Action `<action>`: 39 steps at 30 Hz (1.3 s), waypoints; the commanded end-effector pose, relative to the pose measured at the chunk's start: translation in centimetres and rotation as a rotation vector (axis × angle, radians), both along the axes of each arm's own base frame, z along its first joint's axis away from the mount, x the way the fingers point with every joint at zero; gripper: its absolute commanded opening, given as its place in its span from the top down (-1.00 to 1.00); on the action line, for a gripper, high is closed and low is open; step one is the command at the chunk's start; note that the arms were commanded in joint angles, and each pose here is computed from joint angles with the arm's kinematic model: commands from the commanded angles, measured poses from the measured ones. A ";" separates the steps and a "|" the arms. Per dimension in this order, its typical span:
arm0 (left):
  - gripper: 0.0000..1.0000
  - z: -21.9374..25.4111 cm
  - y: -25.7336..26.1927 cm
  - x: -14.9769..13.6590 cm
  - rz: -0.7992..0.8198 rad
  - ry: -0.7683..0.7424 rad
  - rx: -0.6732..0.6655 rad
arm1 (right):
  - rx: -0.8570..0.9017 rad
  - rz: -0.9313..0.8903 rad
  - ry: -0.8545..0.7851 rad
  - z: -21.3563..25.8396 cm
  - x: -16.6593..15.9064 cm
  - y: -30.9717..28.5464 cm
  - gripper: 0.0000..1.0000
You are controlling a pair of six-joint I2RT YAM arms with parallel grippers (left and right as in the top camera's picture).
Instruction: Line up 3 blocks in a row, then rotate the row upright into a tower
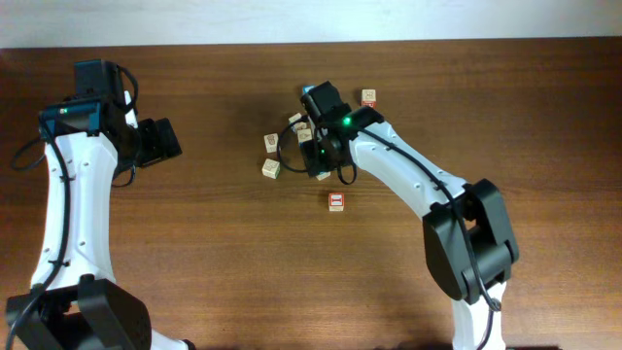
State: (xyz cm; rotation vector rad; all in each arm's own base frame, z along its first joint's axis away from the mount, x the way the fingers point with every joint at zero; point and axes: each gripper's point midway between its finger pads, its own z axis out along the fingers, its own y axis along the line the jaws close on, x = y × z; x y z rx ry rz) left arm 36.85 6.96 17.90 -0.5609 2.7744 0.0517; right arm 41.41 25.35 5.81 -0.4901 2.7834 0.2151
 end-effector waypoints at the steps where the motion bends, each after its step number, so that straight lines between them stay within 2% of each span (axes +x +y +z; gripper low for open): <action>1: -0.98 0.3 0.3 0.2 0.014 -0.008 0.009 | -0.050 0.041 -0.007 -1.9 0.6 0.0 -0.15; 5: -0.98 0.3 0.3 0.2 0.014 -0.008 0.009 | -0.052 0.041 -0.002 -3.2 0.9 0.2 -0.11; 8: -0.99 0.3 0.3 0.3 0.014 -0.008 0.010 | -0.056 0.041 0.004 -3.9 1.0 0.2 0.08; 10: -0.98 0.4 0.4 0.4 0.014 -0.013 0.011 | -0.048 0.018 0.004 -3.8 1.0 0.2 0.28; 16: -0.98 0.4 0.4 0.4 0.014 -0.013 0.011 | -0.048 -0.132 0.096 -4.3 -0.5 -0.6 0.49; 22: -0.98 0.4 0.4 0.4 0.014 -0.013 0.011 | 0.038 -0.194 0.218 -4.4 -3.5 2.1 0.51; 28: -0.98 0.4 0.4 0.3 0.014 -0.012 0.010 | -0.036 -0.314 0.338 -4.9 -7.6 2.2 0.53; 33: -0.98 0.4 0.4 0.3 0.014 -0.012 0.010 | -0.155 -0.351 0.294 -5.0 -7.4 -0.3 0.53; 39: -0.99 0.4 0.4 0.3 0.014 -0.012 0.010 | -0.187 -0.326 0.228 -4.9 -6.3 -0.9 0.52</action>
